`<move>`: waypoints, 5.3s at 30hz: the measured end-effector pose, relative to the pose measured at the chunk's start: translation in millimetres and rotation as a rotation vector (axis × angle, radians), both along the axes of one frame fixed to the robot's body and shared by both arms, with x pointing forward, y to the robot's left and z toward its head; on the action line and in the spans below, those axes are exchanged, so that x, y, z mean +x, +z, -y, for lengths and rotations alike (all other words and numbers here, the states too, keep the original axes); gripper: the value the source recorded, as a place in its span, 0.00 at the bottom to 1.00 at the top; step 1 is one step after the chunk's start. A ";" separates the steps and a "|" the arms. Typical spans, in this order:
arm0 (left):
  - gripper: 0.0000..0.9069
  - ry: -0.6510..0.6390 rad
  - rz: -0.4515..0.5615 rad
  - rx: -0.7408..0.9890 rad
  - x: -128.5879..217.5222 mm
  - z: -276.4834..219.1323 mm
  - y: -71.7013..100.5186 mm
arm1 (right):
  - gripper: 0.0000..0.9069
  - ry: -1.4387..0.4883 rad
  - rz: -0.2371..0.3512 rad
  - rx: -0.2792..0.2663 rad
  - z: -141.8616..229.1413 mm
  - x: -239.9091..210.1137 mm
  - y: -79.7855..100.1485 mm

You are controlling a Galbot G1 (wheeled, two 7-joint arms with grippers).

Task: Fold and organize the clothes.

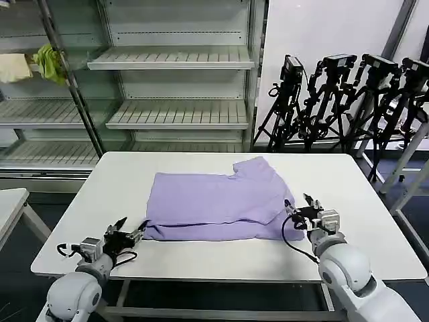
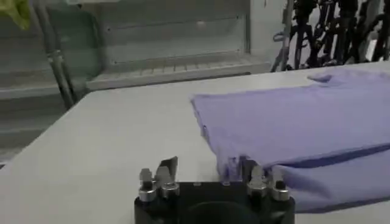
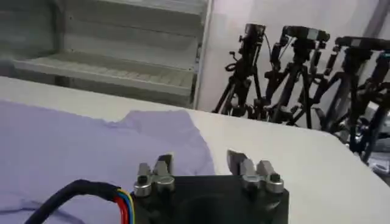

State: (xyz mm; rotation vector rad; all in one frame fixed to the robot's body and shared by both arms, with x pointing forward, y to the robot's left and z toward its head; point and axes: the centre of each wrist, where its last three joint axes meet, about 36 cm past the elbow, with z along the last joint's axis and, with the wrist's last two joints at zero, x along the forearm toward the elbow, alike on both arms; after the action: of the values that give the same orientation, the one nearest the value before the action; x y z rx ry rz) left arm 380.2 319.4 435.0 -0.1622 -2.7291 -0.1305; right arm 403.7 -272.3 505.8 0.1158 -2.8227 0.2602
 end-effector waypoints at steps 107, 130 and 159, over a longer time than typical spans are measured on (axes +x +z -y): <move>0.41 -0.004 -0.057 -0.094 -10.2 21.1 -1.5 | 0.04 0.018 -0.153 -0.065 -5.4 -71.3 -62.4; 0.00 -0.012 -0.040 -0.093 -14.3 18.5 -4.6 | 0.00 0.017 -0.140 -0.080 -2.6 -71.0 -65.2; 0.00 -0.027 -0.037 -0.081 -23.1 20.8 -7.9 | 0.78 0.037 -0.106 -0.111 -2.1 -84.1 -54.7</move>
State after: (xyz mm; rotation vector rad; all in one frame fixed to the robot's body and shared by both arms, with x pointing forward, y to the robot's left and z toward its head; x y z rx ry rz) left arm 357.1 298.7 427.1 -0.2223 -2.6972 -0.0249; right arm 319.7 -270.2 451.1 0.1522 -2.6960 0.4065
